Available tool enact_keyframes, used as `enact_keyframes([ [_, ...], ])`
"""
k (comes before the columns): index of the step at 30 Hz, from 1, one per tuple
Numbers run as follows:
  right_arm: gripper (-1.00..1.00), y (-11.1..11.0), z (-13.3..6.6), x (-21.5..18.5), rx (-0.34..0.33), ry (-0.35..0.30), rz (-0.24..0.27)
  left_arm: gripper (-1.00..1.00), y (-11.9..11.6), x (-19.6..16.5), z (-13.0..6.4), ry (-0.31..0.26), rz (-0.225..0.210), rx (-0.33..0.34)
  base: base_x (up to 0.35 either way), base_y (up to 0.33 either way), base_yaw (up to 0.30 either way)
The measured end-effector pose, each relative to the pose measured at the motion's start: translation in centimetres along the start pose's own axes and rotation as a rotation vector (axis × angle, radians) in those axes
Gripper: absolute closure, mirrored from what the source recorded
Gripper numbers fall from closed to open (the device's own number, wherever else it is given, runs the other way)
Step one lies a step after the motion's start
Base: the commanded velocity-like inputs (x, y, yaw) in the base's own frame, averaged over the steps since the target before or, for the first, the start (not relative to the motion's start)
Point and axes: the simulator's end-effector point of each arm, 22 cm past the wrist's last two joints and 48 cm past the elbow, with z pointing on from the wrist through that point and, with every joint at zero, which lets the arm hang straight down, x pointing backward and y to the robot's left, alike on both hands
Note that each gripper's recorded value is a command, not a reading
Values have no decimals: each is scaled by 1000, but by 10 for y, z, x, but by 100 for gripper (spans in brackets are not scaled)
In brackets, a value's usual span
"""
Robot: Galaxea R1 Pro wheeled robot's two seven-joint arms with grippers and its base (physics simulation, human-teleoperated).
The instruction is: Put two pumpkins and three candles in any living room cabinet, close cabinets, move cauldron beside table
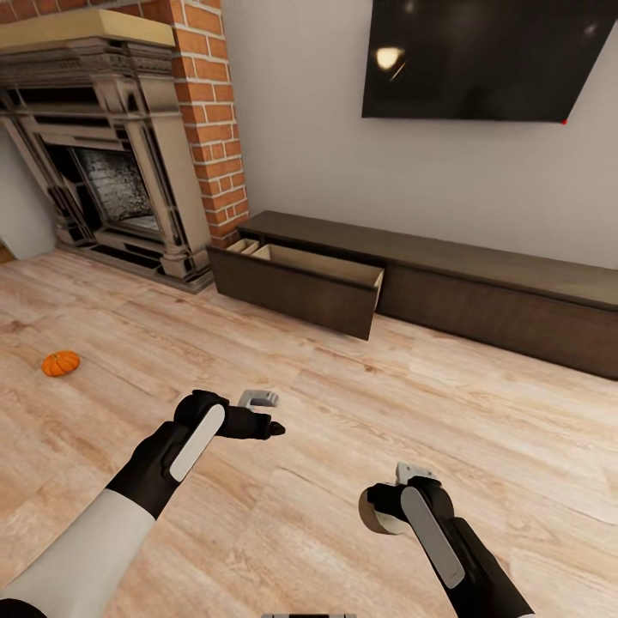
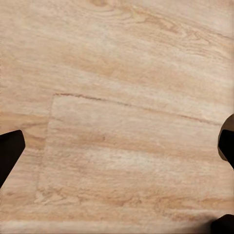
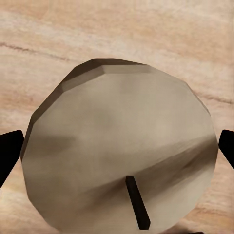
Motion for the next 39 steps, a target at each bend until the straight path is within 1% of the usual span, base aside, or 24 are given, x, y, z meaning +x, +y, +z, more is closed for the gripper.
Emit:
enact_keyframes([
  [39,100,10,-75,-41,-3,2,1,-100,-20,-50,-66,1,0,0,0,0,0],
])
